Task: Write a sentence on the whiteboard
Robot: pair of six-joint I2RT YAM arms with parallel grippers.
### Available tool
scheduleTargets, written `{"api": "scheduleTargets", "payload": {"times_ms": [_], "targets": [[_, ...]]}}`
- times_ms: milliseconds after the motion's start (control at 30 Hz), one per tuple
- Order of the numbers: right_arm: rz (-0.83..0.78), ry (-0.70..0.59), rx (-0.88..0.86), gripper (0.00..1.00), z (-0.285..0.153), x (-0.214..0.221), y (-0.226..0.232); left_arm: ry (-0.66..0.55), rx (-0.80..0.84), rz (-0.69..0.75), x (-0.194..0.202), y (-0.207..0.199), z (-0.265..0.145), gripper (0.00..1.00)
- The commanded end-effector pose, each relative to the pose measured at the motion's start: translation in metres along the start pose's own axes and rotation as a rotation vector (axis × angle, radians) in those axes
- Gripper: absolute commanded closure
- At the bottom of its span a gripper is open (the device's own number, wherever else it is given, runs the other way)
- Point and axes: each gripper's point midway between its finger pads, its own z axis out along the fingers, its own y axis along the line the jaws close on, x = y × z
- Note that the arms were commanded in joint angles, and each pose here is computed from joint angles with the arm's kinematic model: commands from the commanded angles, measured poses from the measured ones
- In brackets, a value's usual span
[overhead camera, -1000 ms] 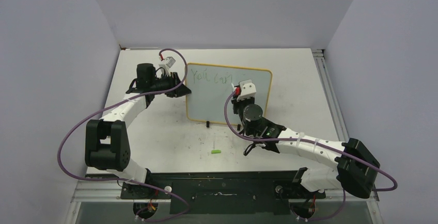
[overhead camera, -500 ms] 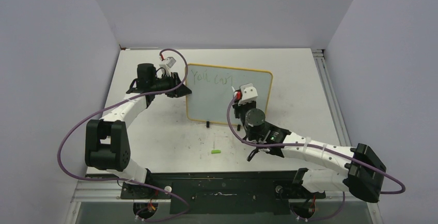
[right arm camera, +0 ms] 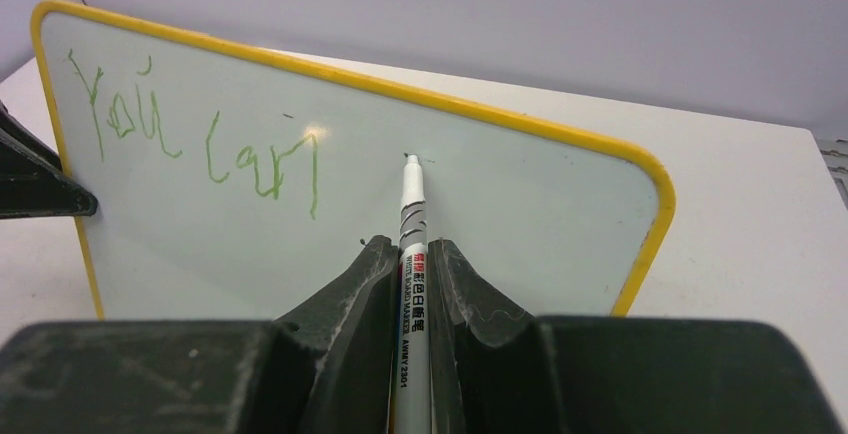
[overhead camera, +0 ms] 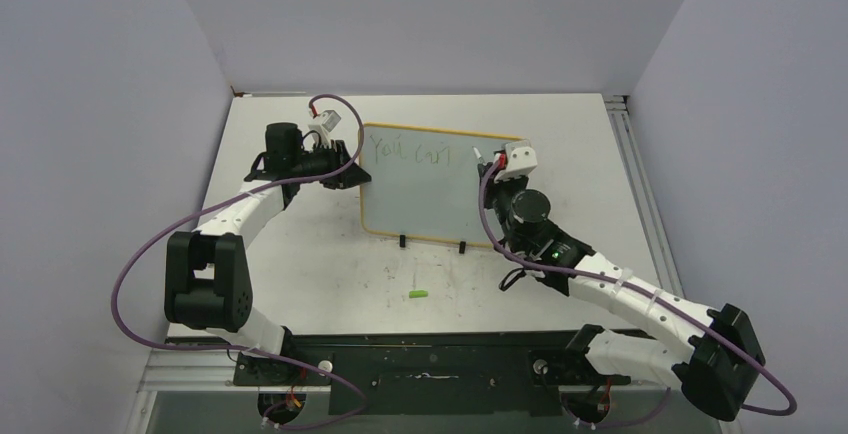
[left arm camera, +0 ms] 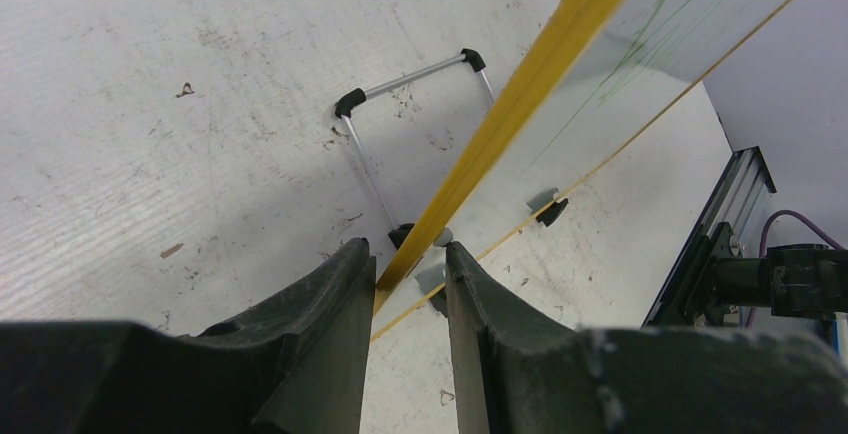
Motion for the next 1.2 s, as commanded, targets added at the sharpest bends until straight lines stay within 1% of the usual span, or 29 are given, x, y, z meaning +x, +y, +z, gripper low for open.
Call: {"api": "scheduleTargets", "payload": {"times_ms": [0,167,367,933,1167], "targets": [[0.072,-0.051,-0.089,0.95,-0.001,-0.021,0.004,-0.041,0.016,0.057,-0.021,-0.012,-0.004,0.7],[0.074,-0.063,-0.109,0.95,-0.003,-0.022,0.006,-0.038,0.013,0.058,-0.02,-0.012,-0.003,0.7],[0.066,-0.046,-0.14,0.95,-0.003,-0.015,0.011,-0.034,0.01,0.061,-0.019,-0.012,-0.002,0.7],[0.045,0.026,-0.094,0.95,0.006,0.011,0.011,-0.034,0.012,0.061,-0.02,-0.012,-0.003,0.7],[0.032,0.026,-0.071,0.95,0.007,0.014,0.009,-0.033,0.014,0.061,-0.019,-0.013,-0.002,0.7]]}}
